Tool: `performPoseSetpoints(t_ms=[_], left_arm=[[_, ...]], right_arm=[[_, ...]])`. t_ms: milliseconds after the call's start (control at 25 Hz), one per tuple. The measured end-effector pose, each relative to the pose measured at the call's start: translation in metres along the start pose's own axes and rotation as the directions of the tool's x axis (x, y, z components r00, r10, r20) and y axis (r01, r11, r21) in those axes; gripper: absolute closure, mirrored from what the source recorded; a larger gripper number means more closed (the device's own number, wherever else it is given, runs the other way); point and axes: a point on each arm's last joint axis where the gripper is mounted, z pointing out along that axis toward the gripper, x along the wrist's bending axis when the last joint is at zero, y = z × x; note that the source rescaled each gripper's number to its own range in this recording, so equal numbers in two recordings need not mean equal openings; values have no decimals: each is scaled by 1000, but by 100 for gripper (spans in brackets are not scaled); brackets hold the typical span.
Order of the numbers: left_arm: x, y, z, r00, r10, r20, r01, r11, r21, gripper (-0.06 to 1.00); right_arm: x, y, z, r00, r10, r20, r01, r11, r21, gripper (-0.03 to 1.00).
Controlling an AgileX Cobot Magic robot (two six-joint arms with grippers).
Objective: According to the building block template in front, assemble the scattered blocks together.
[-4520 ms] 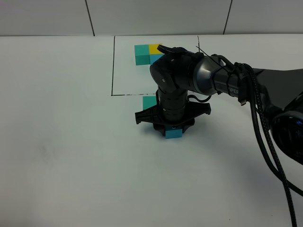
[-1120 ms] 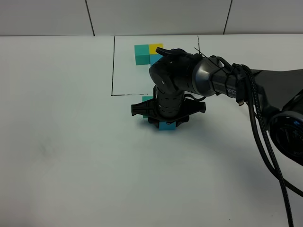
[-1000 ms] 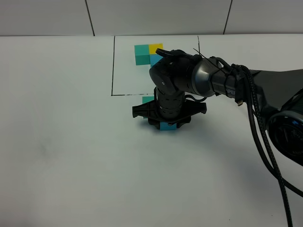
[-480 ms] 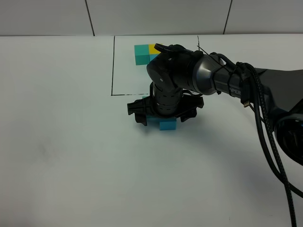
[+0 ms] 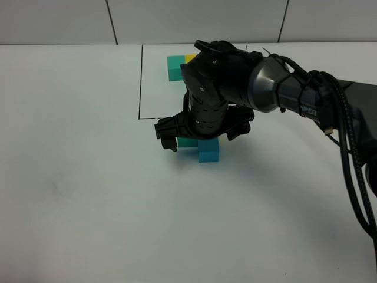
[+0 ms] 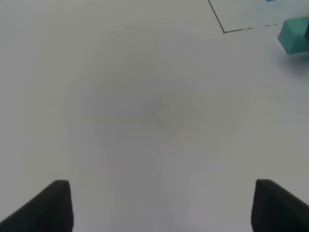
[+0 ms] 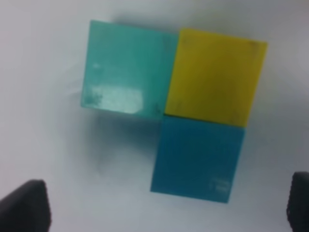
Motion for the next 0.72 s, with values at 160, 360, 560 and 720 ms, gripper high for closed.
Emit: performPoseSetpoints(t_ms=[160, 360, 560, 720], left_arm=[[0, 0, 0, 1000, 0, 0, 0, 1000, 0, 19], [0, 0, 0, 1000, 0, 0, 0, 1000, 0, 19], [0, 0, 0, 1000, 0, 0, 0, 1000, 0, 19], [0, 0, 0, 1000, 0, 0, 0, 1000, 0, 19]], right_arm=[[-16, 5, -15, 1000, -20, 11, 20, 1000, 8, -3], [-63, 17, -22, 1000, 14, 19, -14, 1000, 21, -3], [-132, 12, -19, 997, 72, 33, -75, 994, 76, -3], [-192, 0, -28, 982, 183, 57, -185, 982, 35, -3]])
